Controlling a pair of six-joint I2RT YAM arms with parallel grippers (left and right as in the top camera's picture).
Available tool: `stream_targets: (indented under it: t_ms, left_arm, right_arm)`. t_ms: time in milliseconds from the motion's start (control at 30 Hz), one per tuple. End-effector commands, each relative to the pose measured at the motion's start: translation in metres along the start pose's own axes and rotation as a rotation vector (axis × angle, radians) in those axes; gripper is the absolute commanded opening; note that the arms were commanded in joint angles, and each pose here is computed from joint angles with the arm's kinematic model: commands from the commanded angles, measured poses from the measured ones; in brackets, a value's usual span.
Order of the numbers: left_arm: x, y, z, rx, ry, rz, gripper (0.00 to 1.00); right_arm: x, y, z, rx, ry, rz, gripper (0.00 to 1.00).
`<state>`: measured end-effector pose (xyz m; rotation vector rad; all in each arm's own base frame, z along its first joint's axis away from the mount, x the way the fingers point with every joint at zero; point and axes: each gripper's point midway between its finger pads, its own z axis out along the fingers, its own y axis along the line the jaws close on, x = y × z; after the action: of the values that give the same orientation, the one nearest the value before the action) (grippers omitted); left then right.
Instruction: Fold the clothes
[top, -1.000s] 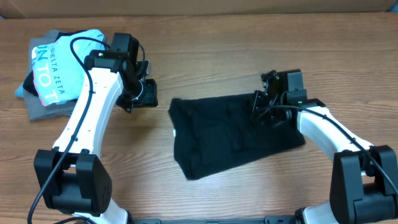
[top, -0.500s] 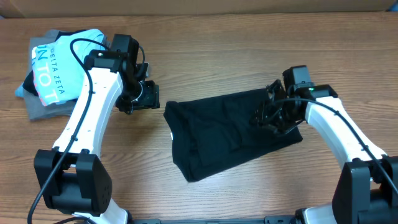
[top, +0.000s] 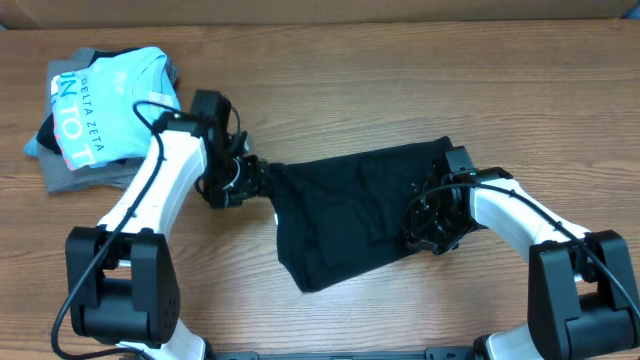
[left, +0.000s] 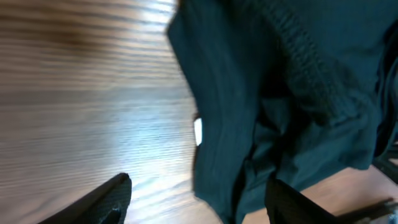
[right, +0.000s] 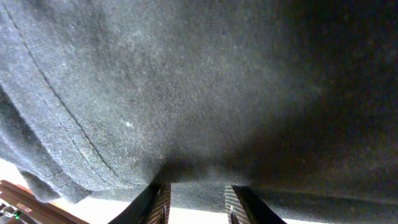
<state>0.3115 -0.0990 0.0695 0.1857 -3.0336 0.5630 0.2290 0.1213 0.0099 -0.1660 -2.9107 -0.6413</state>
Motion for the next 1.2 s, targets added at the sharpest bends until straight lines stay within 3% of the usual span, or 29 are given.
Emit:
stream_targets:
  t_ms: [0,267,733,900,1067,1133,1167]
  left_arm:
    - [0.009,-0.023,0.007,0.152,0.014,-0.017,0.72]
    - [0.024,-0.034,0.051,0.141,0.009,0.093,0.79]
    - [0.045,-0.052,0.105,0.150,0.139,0.043,0.79]
    - [0.044,-0.052,0.105,0.153,0.135,0.051,0.59]
    - [0.045,-0.051,0.105,0.152,0.137,0.062,0.19]
    - [0.045,-0.050,0.104,0.150,0.140,0.053,0.06]
    - [0.045,-0.047,0.102,0.144,0.146,0.041,0.04]
  right_arm:
    - [-0.007,0.003,-0.006,0.000,-0.021,-0.019,0.33]
    - [-0.004,0.003,-0.005,0.004,-0.011,-0.014,0.33]
    - [-0.003,0.004,-0.005,-0.004,-0.005,-0.013,0.32]
    - [-0.003,0.004,-0.005,-0.006,-0.005,-0.013,0.33]
    - [-0.002,0.004,-0.005,-0.006,-0.004,-0.013,0.33]
    - [-0.002,0.004,-0.006,-0.004,-0.001,-0.011,0.32]
    - [-0.002,0.005,-0.007,-0.004,-0.001,-0.010,0.32]
